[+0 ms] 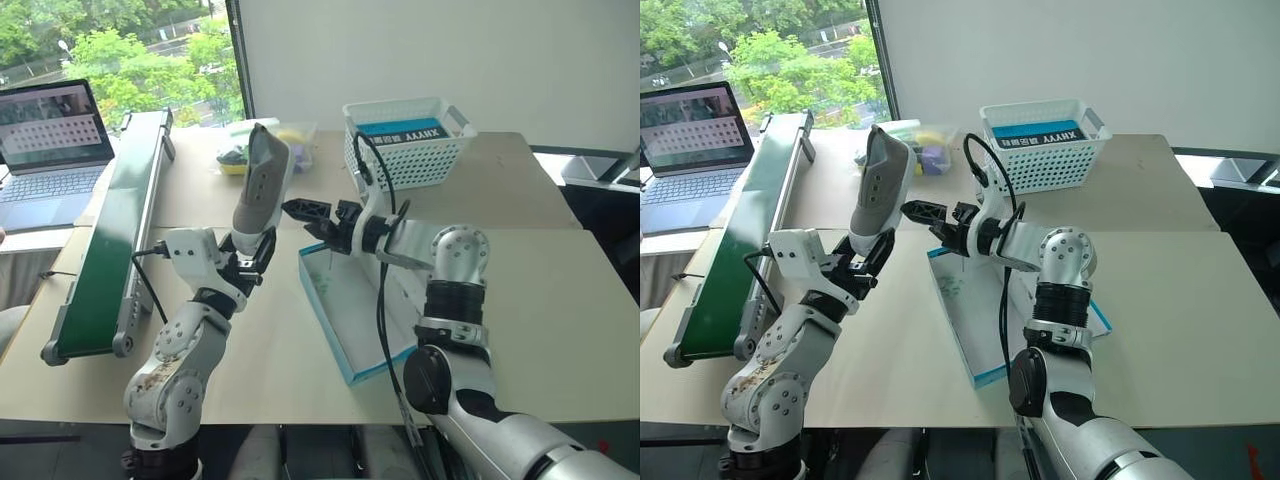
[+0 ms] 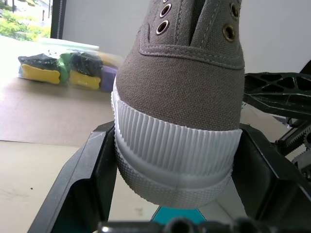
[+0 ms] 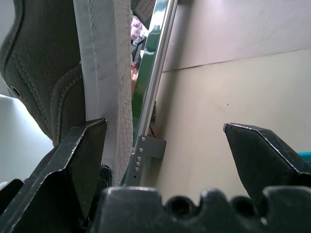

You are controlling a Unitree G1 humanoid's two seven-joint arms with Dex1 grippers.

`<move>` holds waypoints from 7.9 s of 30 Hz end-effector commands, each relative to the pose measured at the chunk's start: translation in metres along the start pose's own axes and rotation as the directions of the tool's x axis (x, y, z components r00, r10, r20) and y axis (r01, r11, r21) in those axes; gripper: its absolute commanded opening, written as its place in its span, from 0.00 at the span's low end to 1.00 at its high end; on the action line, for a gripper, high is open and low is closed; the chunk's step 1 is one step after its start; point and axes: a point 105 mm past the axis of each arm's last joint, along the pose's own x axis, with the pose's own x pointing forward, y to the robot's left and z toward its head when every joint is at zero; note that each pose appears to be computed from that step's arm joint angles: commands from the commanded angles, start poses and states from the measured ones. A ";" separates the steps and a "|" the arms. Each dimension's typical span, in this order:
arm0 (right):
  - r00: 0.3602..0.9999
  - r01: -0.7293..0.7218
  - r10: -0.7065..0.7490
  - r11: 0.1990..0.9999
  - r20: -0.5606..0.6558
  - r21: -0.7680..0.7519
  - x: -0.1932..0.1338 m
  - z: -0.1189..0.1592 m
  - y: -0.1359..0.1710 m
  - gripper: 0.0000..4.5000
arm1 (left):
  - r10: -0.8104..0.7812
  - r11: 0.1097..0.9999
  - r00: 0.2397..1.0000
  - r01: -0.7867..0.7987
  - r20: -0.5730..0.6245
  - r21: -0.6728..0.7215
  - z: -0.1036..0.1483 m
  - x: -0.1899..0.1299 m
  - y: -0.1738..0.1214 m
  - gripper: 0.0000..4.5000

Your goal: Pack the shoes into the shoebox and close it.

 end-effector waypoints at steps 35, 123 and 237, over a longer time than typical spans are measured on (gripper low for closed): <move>0.963 -0.265 0.267 0.963 0.042 -0.041 0.015 0.002 0.073 0.14 | -0.096 0.983 0.995 0.099 -0.024 0.152 -0.003 0.003 -0.020 0.75; 0.978 -0.199 0.127 0.339 -0.165 -0.919 -0.039 -0.009 0.090 1.00 | 0.305 0.853 0.951 -0.300 0.057 0.427 0.041 -0.057 0.091 1.00; 0.984 -0.137 0.022 0.731 -0.179 -0.668 -0.011 -0.026 0.023 1.00 | 0.287 0.896 0.934 -0.341 0.214 0.285 0.058 -0.032 0.089 0.50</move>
